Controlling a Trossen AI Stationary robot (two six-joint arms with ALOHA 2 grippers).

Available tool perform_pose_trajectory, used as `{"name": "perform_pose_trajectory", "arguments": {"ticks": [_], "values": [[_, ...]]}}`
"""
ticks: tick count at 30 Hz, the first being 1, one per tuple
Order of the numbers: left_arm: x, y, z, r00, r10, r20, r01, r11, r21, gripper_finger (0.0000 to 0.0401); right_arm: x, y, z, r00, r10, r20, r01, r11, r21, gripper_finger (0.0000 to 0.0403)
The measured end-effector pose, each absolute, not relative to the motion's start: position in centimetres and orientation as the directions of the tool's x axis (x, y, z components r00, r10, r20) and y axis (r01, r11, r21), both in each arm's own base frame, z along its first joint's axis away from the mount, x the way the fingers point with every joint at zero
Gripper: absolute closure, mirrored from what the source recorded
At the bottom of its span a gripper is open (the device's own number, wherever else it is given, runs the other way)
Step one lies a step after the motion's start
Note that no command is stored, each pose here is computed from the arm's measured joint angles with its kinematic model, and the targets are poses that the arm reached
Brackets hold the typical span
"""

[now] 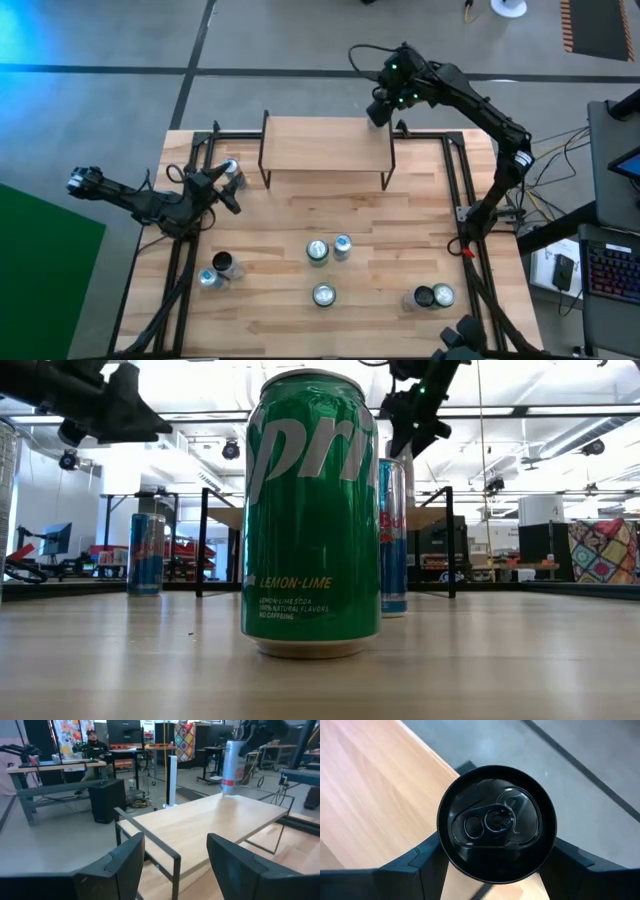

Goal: Place canned beverage on shelf
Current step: Put the top right white-pink soda can on the shelf

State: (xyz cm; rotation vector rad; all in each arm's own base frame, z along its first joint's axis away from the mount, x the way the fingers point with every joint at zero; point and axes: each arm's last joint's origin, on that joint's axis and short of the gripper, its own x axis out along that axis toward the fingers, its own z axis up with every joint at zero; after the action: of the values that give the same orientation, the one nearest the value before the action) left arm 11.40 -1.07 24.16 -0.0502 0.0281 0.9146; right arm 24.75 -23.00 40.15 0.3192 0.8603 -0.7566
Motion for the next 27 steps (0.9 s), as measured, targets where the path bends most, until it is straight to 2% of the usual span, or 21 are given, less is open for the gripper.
{"name": "perform_pose_trajectory", "arguments": {"ticks": [19,27], "values": [[11.3,-1.0,24.7,0.613,0.789,-0.041,-0.79,0.613,-0.003,0.02,26.2,-24.2,38.7,0.441,-0.437,-0.784,0.675,0.737,-0.032,0.0156],[11.3,-1.0,24.7,0.613,0.789,-0.041,-0.79,0.613,0.001,0.02,25.6,-23.6,39.8,0.473,-0.446,-0.76,0.661,0.75,-0.029,0.0099]]}}
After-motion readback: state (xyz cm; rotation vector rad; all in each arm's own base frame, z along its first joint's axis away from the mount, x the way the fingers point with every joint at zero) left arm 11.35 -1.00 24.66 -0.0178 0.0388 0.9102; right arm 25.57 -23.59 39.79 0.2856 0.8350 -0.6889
